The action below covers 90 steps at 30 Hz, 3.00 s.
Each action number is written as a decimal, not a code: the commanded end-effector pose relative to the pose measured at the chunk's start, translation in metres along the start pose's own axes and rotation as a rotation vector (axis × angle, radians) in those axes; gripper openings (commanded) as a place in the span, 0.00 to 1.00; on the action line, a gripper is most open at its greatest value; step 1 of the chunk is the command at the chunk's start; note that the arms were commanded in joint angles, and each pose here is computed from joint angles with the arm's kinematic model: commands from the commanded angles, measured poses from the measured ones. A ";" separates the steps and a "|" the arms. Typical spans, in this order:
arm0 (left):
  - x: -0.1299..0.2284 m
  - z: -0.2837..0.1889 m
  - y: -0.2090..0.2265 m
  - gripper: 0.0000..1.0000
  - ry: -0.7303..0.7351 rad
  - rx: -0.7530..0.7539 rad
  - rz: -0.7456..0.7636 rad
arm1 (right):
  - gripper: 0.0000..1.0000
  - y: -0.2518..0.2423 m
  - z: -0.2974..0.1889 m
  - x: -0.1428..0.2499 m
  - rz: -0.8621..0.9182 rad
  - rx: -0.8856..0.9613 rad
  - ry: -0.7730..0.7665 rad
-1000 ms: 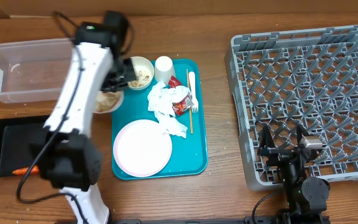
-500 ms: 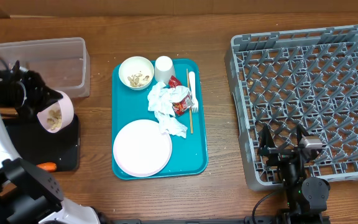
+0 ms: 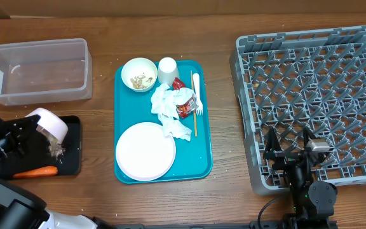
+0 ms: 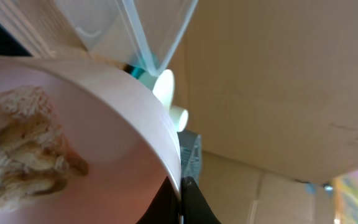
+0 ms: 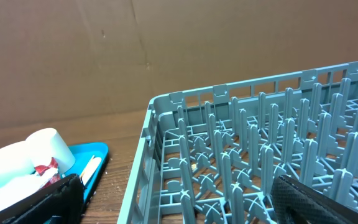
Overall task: Sort waste into correct bins and load items into the dishwasher rack
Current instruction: 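Tip the bowl over the black tray to dump the rice, then set the emptied bowl back on the teal tray with the left gripper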
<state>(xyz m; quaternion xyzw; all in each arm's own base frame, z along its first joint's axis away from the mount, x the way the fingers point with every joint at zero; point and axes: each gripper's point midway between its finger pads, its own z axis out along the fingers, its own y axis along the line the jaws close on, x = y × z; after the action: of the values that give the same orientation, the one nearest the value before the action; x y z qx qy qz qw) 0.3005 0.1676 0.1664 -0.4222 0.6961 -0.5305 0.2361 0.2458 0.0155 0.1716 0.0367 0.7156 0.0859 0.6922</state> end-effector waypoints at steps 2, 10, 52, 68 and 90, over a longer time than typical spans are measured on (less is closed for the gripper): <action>-0.005 0.002 0.004 0.04 0.009 0.116 -0.061 | 1.00 -0.002 0.000 0.002 -0.007 0.007 -0.004; -0.013 -0.008 0.007 0.04 -0.020 0.145 -0.150 | 1.00 -0.002 0.000 0.002 -0.007 0.007 -0.004; 0.097 0.013 -0.098 0.04 0.172 0.206 0.386 | 1.00 -0.002 0.000 0.002 -0.007 0.007 -0.004; 0.118 0.143 -0.098 0.04 0.148 -0.657 0.667 | 1.00 -0.002 0.000 0.002 -0.007 0.007 -0.004; 0.165 0.243 0.040 0.11 0.256 -1.180 0.788 | 1.00 -0.001 0.000 0.002 -0.007 0.007 -0.004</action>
<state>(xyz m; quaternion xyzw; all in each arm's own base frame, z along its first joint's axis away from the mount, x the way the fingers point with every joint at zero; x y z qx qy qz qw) 0.3848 -0.1013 0.0715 -0.1241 0.9908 0.0023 0.0548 0.2458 0.0154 0.1717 0.0366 0.7155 0.0856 0.6924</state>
